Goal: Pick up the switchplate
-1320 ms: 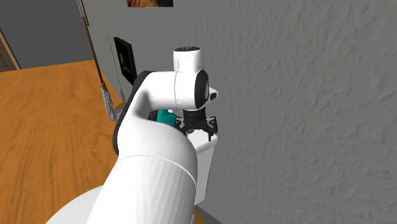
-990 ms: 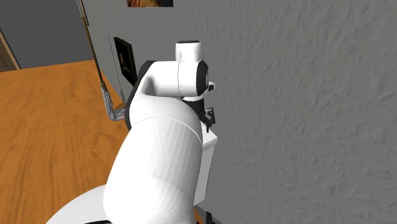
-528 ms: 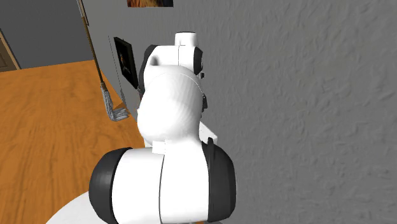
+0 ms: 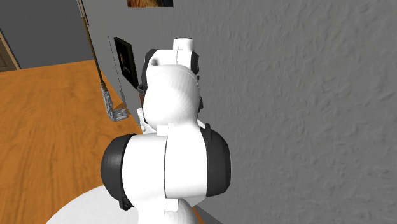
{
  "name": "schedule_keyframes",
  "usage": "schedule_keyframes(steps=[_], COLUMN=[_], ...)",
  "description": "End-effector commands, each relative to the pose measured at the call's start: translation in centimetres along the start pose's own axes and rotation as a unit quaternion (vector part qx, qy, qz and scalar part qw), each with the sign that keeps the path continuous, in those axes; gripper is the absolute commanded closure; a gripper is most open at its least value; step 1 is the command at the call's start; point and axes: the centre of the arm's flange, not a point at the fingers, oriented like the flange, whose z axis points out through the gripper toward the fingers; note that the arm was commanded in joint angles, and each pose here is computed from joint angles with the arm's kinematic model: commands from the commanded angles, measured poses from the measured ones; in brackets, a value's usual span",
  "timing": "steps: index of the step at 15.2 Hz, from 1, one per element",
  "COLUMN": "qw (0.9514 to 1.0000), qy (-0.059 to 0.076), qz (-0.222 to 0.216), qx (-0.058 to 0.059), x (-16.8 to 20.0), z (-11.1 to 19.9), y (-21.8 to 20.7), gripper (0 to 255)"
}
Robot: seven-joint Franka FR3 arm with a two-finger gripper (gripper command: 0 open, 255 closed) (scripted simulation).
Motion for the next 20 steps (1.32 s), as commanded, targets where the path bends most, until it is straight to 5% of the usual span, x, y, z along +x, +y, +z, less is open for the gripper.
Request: schedule_keyframes(steps=[1,3,4,13,20], qw=[1.0,1.0,1.0,1.0,1.0], qy=[0.0,0.0,0.0,0.0,0.0], qz=[0.0,0.0,0.0,0.0,0.0], qx=[0.0,0.0,0.0,0.0,0.0], x=[0.0,0.0,0.0,0.0,-0.2], z=[1.1,1.4,1.4,1.4,-2.3], y=[0.0,0.0,0.0,0.0,-0.1], gripper=[0,0,255,255,255])
